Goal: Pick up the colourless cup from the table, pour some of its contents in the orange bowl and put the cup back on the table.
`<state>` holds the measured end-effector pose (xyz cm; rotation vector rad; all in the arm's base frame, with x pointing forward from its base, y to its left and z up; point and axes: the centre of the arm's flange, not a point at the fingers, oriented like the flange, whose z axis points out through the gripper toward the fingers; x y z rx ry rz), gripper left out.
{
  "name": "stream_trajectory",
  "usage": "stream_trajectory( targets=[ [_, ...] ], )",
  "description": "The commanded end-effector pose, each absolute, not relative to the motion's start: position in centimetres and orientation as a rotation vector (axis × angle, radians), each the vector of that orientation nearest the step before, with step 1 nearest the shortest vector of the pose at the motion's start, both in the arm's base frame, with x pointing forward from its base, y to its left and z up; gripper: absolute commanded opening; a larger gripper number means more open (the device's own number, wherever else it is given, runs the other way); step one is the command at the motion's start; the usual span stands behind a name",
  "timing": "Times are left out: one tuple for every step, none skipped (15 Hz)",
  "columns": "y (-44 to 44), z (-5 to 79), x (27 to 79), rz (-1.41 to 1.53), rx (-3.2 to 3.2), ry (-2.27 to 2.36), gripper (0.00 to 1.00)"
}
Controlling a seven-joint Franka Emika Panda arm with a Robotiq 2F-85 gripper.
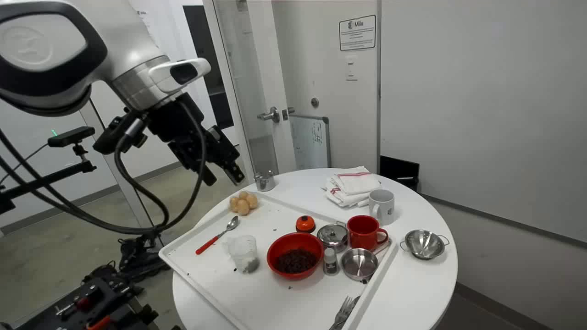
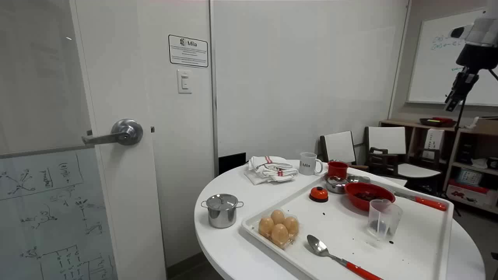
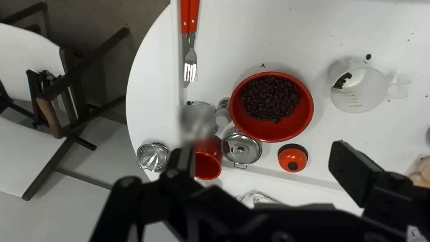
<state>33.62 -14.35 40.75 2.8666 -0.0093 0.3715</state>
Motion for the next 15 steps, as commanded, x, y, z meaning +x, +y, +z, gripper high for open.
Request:
stream_trajectory(
  targets=[
    [-14.4, 40.7, 33.6, 0.371, 2.867, -0.009, 1.0],
    [-14.3, 40.8, 33.6, 0.372, 2.867, -0.01, 1.0],
    [-14.3, 40.8, 33.6, 0.372, 2.867, -0.01, 1.0],
    [-14.3, 40.8, 33.6, 0.372, 2.867, -0.01, 1.0],
    [-14.3, 40.8, 33.6, 0.372, 2.867, -0.009, 1.0],
    [-14.3, 40.8, 33.6, 0.372, 2.867, -0.009, 1.0],
    [-14.3, 40.8, 33.6, 0.372, 2.867, -0.009, 1.0],
    [-14.3, 40.8, 33.6, 0.372, 2.867, -0.009, 1.0],
    [-13.8, 40.7, 33.9, 0.343, 2.831, -0.126, 1.0],
    [-13.2, 40.7, 34.3, 0.345, 2.804, -0.241, 1.0],
    [-12.8, 40.6, 34.6, 0.356, 2.791, -0.314, 1.0],
    [-12.3, 40.5, 35.3, 0.366, 2.774, -0.391, 1.0],
    [-11.9, 40.4, 35.7, 0.372, 2.752, -0.465, 1.0],
    [-11.5, 40.2, 36.3, 0.38, 2.731, -0.539, 1.0],
    [-11.1, 40.0, 36.7, 0.386, 2.706, -0.612, 1.0]
  ],
)
